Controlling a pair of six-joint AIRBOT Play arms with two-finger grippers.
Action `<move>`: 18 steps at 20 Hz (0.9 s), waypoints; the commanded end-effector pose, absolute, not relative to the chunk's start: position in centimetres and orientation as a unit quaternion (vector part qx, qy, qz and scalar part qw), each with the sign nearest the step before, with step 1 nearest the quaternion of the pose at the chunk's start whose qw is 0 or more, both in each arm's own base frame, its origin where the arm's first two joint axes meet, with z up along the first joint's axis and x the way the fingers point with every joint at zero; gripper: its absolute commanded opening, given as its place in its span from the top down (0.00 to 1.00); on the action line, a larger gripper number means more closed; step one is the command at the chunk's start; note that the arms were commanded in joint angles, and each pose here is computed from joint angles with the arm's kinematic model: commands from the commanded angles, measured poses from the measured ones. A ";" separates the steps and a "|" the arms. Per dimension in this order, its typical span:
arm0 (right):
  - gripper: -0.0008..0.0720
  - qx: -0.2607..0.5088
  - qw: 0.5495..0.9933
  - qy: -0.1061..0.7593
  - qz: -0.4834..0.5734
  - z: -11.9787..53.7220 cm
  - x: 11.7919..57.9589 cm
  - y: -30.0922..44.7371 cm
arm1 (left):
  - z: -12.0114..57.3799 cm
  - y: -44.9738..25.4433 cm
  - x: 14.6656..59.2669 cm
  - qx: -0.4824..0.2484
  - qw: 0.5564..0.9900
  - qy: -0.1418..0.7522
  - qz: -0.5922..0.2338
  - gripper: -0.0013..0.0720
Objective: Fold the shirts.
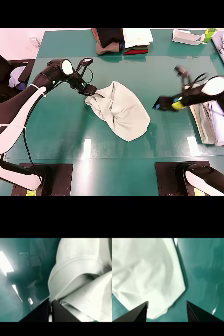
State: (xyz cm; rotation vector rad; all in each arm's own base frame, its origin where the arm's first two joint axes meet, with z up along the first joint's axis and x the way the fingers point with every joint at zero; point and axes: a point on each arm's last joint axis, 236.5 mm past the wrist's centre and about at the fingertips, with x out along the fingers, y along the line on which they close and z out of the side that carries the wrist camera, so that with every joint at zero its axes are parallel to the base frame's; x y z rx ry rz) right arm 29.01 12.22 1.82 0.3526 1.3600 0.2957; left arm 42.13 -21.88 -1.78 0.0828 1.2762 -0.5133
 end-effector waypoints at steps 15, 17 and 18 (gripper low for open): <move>0.97 0.045 0.799 0.586 0.125 3.2 34.2 12.5 | 3.6 -15.5 45.3 0.068 0.833 0.526 -0.158 0.95; 0.97 0.049 0.843 0.526 0.099 9.2 35.6 9.4 | 8.0 -13.6 46.3 0.048 0.867 0.475 -0.143 0.95; 0.97 0.057 0.862 0.496 0.089 12.1 35.9 8.1 | 10.6 -12.8 46.4 0.042 0.884 0.445 -0.138 0.95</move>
